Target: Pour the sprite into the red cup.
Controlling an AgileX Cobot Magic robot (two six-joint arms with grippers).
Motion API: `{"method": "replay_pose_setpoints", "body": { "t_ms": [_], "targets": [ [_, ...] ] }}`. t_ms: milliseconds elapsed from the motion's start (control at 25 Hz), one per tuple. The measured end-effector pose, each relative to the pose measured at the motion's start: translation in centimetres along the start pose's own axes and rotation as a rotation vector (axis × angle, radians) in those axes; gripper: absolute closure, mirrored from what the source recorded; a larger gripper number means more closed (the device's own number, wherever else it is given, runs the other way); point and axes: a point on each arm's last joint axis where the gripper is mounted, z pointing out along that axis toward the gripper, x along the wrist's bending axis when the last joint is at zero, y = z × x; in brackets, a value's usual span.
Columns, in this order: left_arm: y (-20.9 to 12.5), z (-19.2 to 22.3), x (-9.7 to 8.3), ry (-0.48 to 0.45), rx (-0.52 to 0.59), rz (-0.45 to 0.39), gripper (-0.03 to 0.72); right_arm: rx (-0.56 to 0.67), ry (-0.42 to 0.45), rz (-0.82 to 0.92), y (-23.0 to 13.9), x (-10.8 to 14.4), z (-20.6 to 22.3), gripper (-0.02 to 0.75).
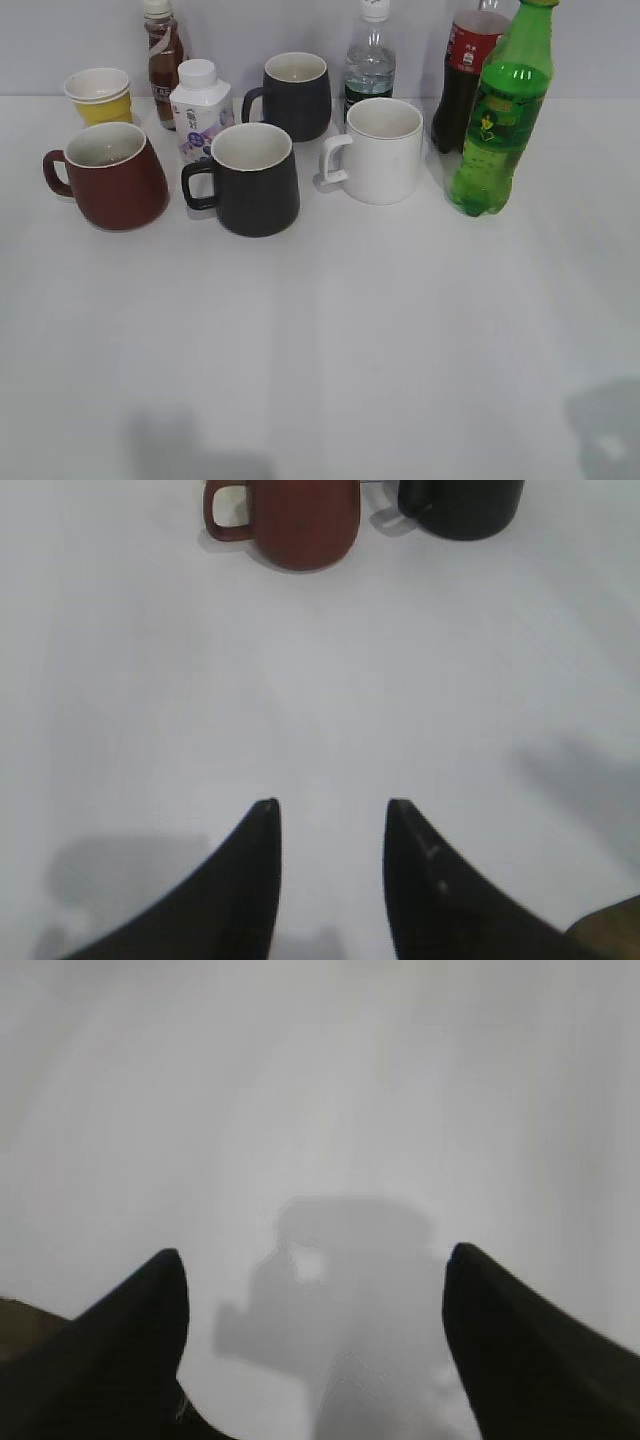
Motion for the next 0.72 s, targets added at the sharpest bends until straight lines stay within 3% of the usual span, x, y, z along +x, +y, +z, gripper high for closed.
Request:
{"method": "replay_pose_setpoints", "body": {
  "t_ms": [720],
  "targets": [
    [0.0, 0.0, 0.0, 0.001, -0.006, 0.002, 0.447, 0.011, -0.044, -0.023, -1.5, -0.4, -0.5, 0.146]
  ]
}}
